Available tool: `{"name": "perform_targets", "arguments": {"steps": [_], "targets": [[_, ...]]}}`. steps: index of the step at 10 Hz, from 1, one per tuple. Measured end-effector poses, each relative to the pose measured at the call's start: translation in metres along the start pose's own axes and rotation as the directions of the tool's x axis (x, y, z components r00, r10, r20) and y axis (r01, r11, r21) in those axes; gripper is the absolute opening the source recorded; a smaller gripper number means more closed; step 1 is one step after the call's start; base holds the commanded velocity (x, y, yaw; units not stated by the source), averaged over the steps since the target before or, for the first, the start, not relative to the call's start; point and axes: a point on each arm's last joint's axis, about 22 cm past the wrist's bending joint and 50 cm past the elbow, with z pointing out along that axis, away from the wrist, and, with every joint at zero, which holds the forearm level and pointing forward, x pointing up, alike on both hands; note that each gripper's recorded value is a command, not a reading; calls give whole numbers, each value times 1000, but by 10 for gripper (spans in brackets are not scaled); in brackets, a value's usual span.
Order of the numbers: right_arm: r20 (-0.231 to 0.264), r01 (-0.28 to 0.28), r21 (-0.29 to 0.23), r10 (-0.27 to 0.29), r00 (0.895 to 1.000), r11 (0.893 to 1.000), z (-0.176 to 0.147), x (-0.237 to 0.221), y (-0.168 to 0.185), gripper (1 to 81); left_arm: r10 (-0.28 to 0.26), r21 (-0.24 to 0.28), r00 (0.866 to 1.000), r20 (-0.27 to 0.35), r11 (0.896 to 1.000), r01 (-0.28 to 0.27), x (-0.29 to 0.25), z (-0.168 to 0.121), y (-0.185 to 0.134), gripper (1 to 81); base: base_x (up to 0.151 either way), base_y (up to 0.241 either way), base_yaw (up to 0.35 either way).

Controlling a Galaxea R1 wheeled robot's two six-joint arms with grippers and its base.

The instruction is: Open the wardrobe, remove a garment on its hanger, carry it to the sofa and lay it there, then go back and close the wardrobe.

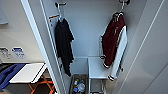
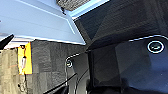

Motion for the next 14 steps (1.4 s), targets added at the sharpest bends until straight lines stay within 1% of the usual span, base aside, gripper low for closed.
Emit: {"name": "perform_targets", "arguments": {"steps": [1,2,3,4,5,7,8,9,10,11,12,13,14], "targets": [[3,0,9,0,1000,1000,-4,-1,-3,811,-63,52,997,-54,997,65,14,1,-17,811,0,0,0],[5,0,12,0,1000,1000,-8,-1,-2,811,-112,90,986,-125,988,124,32,0,-33,811,0,0,0],[5,0,10,0,1000,1000,-13,0,0,811,-131,126,978,-163,980,153,42,-3,-47,811,0,0,0],[8,0,8,0,1000,1000,-14,-1,1,811,-176,154,964,-201,966,208,46,-5,-59,811,0,0,0],[14,0,5,0,1000,1000,-13,-2,0,811,-196,177,952,-233,955,240,52,-11,-73,811,0,0,0],[19,-1,19,0,1000,1000,-7,-5,-9,811,-205,219,928,-311,935,280,77,-33,-109,811,0,0,0],[20,-1,20,0,1000,1000,-7,-5,-9,811,-194,239,921,-337,929,283,89,-46,-127,811,0,0,0],[19,-1,16,0,1000,1000,-5,-5,-8,811,-191,256,920,-341,923,286,87,-56,-140,811,0,0,0],[20,0,16,0,1000,1000,-1,-6,-10,811,-184,272,934,-307,923,271,69,-61,-147,811,0,0,0],[22,0,10,0,1000,1000,5,-7,-10,811,-143,274,963,-228,940,204,46,-61,-145,811,0,0,0],[25,3,-6,-3,1000,1000,9,-8,-6,811,-66,256,989,-134,962,99,25,-60,-139,811,0,0,0],[29,4,-12,-4,1000,1000,11,-10,-5,811,57,208,998,-31,977,-49,5,-61,-129,811,0,0,0],[36,4,-6,-4,999,1000,15,-15,-10,811,192,126,980,52,972,-197,-18,-65,-117,811,0,0,0]]}}
